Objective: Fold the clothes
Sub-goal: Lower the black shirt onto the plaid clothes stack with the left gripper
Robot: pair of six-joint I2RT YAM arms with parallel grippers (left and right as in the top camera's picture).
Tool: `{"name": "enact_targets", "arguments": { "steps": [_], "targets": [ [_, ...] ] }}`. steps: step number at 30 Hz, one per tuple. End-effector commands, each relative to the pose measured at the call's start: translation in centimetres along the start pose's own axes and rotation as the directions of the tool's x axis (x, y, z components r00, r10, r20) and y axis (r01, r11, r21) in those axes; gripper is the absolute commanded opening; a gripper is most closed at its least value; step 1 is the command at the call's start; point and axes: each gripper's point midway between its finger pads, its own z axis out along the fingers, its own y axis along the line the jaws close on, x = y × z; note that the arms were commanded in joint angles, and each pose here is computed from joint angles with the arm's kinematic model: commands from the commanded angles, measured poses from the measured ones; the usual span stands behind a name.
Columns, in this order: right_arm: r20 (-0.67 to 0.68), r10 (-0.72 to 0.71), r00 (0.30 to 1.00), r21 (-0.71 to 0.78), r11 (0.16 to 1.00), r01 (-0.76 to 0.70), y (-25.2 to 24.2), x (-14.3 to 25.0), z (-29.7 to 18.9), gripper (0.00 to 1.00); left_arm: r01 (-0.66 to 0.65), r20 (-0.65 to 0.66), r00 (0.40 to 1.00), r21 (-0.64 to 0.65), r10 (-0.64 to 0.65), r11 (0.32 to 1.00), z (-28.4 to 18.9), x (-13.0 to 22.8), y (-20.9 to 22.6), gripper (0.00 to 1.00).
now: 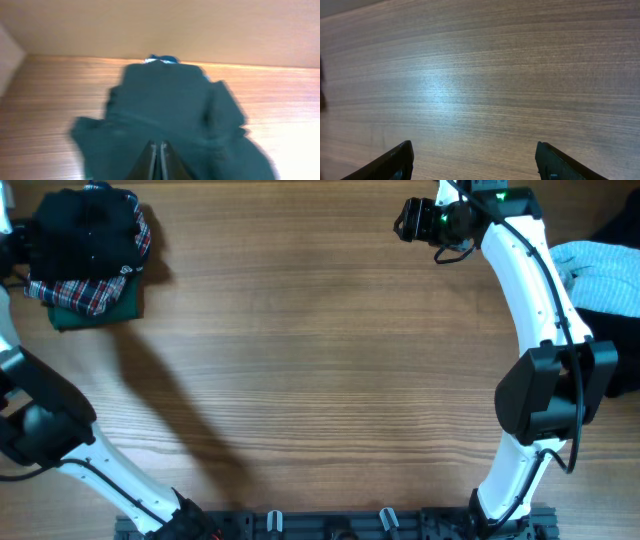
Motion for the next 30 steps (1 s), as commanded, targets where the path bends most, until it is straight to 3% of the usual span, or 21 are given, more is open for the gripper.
{"name": "enact_targets", "arguments": {
  "steps": [1,6,16,25,30],
  "targets": [
    [0.012,-0.005,1.000,-0.021,1.000,0.005,0.6,-0.1,-0.4,0.78,-0.014,0.066,0.998,0.052,0.010,0.999,-2.6,-4.6,-3.9,0.04],
    [-0.008,-0.001,1.000,-0.017,1.000,0.000,0.3,0.3,0.4,0.78,-0.036,0.046,0.998,0.041,0.034,0.998,-2.0,-4.7,-5.1,0.04],
    [-0.025,0.000,1.000,-0.022,1.000,0.000,0.3,0.6,1.1,0.78,-0.073,-0.111,0.992,-0.055,0.066,0.996,2.7,0.4,-4.0,0.04],
    [-0.026,0.000,1.000,-0.021,1.000,-0.001,0.3,0.7,1.1,0.78,-0.081,-0.086,0.994,-0.148,0.068,0.986,7.1,3.2,0.3,0.04],
    [-0.026,0.000,1.000,-0.021,1.000,-0.001,0.3,0.6,1.1,0.78,-0.108,-0.032,0.994,-0.207,0.104,0.972,8.7,3.0,2.1,0.04]
  ]
}}
